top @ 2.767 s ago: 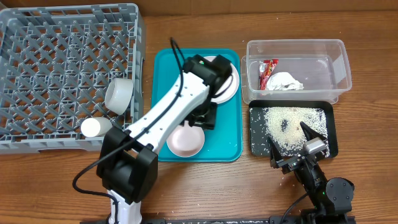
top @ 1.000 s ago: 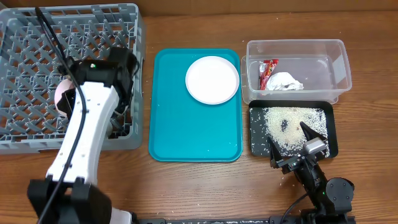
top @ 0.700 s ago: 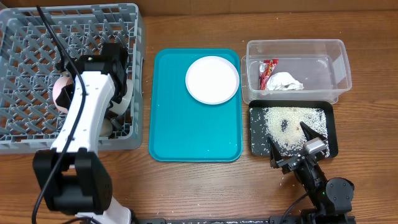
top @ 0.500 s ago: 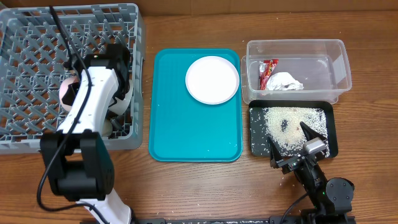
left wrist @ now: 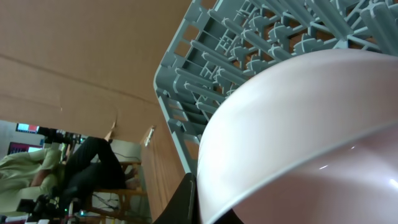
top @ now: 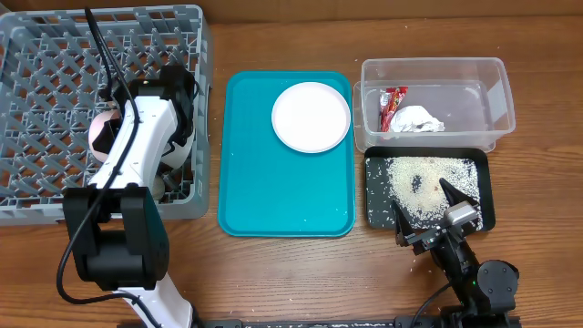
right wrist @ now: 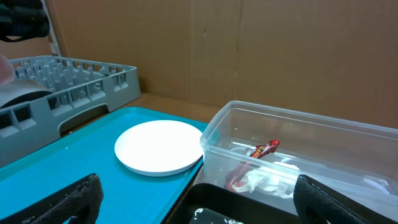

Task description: Sort waste into correct bins and load items into the dishwasher

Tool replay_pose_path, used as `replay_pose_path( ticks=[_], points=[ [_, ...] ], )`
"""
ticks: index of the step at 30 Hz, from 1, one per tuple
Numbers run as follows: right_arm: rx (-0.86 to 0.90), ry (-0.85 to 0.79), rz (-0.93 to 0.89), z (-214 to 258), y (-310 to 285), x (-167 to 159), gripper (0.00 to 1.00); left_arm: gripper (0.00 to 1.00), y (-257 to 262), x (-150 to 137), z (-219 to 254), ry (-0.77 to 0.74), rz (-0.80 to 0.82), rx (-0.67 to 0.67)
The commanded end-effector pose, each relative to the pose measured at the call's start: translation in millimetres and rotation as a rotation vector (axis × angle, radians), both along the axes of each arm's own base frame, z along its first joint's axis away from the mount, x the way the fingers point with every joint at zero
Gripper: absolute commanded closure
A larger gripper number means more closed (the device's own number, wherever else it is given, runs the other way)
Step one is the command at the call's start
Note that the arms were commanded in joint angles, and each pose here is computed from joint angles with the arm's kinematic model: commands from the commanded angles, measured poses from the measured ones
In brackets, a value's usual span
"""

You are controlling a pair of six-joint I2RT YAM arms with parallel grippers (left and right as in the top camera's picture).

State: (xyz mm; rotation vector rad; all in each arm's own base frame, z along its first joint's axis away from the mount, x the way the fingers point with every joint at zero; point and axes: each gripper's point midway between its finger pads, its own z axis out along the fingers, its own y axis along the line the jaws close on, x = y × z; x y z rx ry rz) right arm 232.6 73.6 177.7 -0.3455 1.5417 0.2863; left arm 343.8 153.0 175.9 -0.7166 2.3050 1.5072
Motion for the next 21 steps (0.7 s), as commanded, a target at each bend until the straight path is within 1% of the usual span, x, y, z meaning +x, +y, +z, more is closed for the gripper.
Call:
replay_pose_path(
  ticks=[1, 5, 10, 14, 17, 21],
  points=[
    [0.004, -0.003, -0.005, -1.5, -1.1, 0.4, 0.0, 0.94, 2.4, -0.9, -10.1, 0.033, 0.007, -0.028],
    [0.004, -0.003, -0.005, -1.6, -1.1, 0.4, 0.0, 0.92, -5.7, -5.0, -22.4, 0.055, 0.012, -0.112],
    [0.004, -0.003, -0.005, -1.6, -1.1, 0.4, 0.0, 0.94, -18.4, -15.1, -37.3, 0.099, 0.027, -0.224],
    [0.004, -0.003, -0.005, -1.6, -1.1, 0.4, 0.0, 0.92, -29.8, -17.6, -39.8, 0.119, 0.024, -0.288],
    [0.004, -0.003, -0.005, -1.6, -1.1, 0.4, 0.0, 0.88, -40.4, -16.8, -31.9, 0.121, 0.028, -0.359],
    [0.004, -0.003, -0.005, -1.6, -1.1, 0.4, 0.0, 0.75, -59.1, -11.6, -17.0, 0.087, 0.037, -0.502]
  ],
)
